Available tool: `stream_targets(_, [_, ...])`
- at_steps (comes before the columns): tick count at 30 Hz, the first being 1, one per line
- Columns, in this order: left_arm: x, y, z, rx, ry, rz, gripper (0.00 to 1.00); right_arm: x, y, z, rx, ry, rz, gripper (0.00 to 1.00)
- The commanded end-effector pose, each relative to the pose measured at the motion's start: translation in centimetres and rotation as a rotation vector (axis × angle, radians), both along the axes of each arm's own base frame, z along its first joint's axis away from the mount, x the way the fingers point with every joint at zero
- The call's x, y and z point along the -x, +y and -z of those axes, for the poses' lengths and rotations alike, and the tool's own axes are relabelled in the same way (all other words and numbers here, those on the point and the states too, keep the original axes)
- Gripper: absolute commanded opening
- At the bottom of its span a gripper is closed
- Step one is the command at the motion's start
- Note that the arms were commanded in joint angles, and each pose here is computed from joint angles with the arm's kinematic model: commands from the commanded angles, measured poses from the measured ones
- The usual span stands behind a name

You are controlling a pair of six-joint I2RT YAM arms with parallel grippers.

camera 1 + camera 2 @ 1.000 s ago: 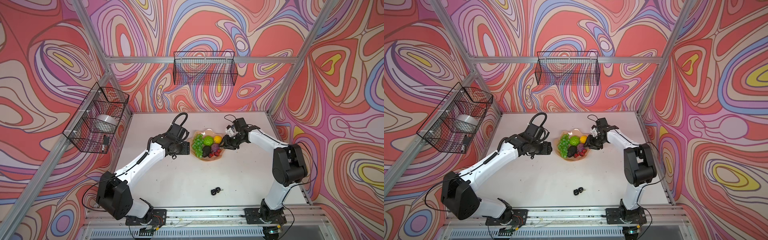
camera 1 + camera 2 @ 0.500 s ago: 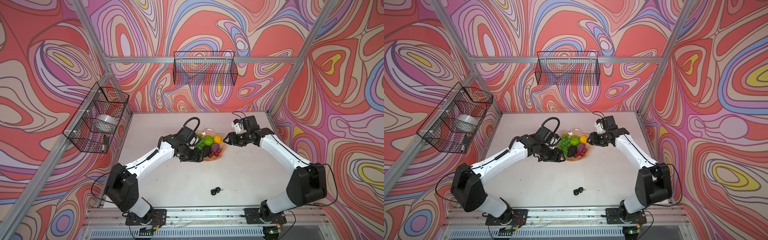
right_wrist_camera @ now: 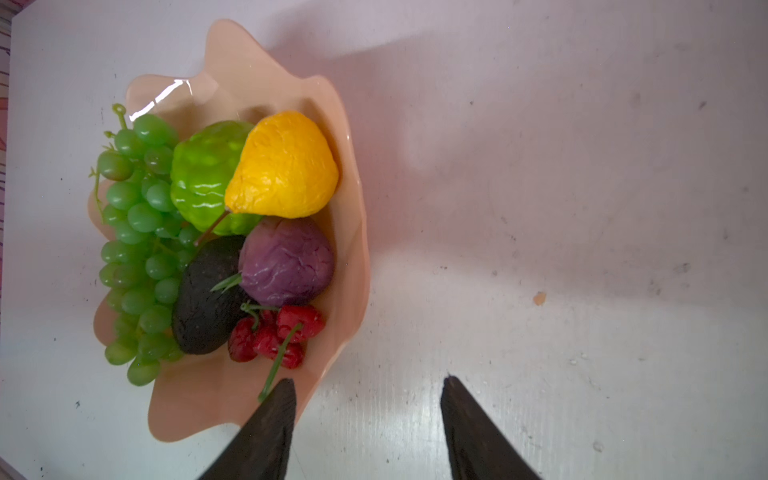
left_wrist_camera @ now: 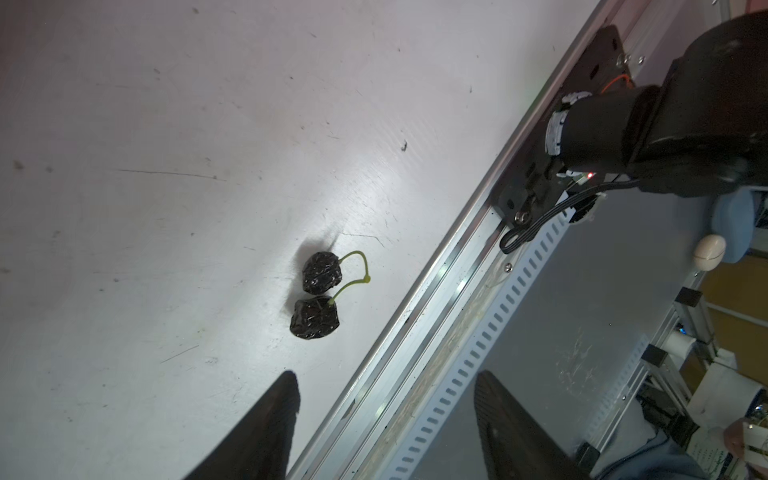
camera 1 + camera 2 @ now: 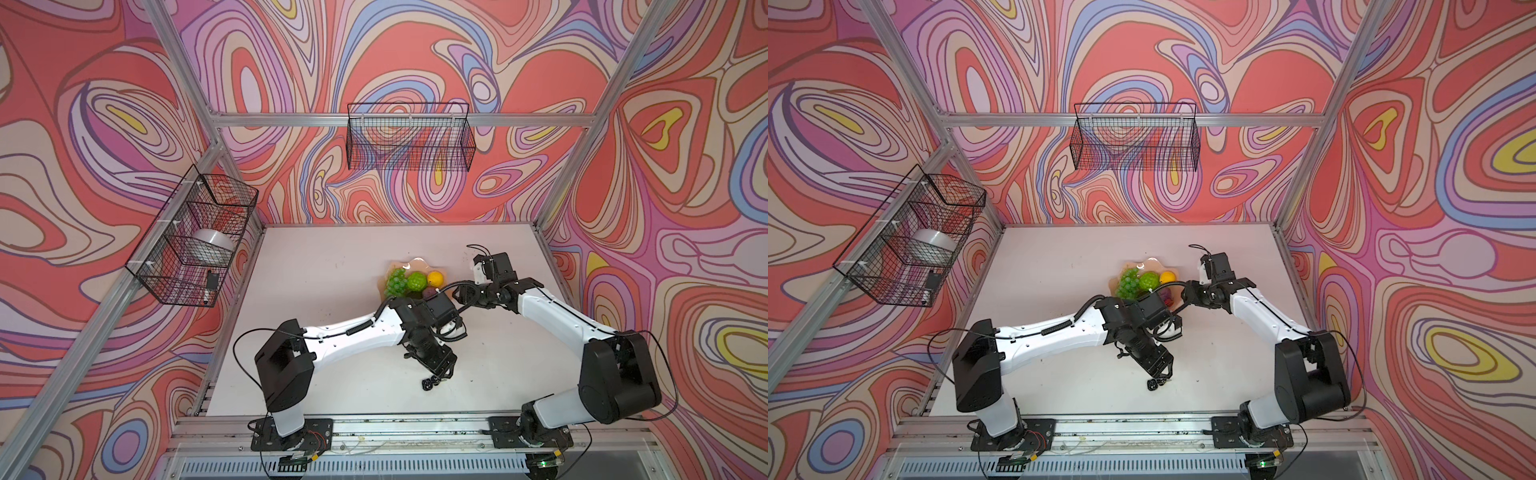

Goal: Place and organize the fake fruits in the fruit bowl
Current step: 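Grasp the dark cherry pair on the table by its stem with the left gripper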

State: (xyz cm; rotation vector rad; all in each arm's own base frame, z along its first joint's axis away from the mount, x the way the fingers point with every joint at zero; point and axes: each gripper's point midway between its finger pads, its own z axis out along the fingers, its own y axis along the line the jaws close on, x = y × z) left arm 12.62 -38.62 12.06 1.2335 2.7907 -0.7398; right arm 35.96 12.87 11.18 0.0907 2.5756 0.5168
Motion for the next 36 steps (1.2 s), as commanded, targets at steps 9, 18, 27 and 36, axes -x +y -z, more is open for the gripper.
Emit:
stream_targets(9, [0.3, -0.8, 5.4, -0.137, -0.102, 0.206, 0.62, -4.1, -1.4, -2.1, -0.001, -0.148, 0.092, 0.59])
stream_targets(18, [-0.3, -1.1, 7.7, -0.173, -0.162, 0.219, 0.57, -4.0, -1.2, -1.2, 0.001, -0.119, 0.078, 0.57])
stream_targets(27, [-1.5, -1.3, 9.0, -0.205, -0.225, 0.2, 0.43, -3.5, -1.8, -1.1, 0.036, -0.126, 0.083, 0.57])
stream_targets(36, [-1.7, -0.8, 8.8, -0.206, -0.248, 0.187, 0.26, -3.2, -1.7, -0.3, 0.031, -0.111, 0.08, 0.56])
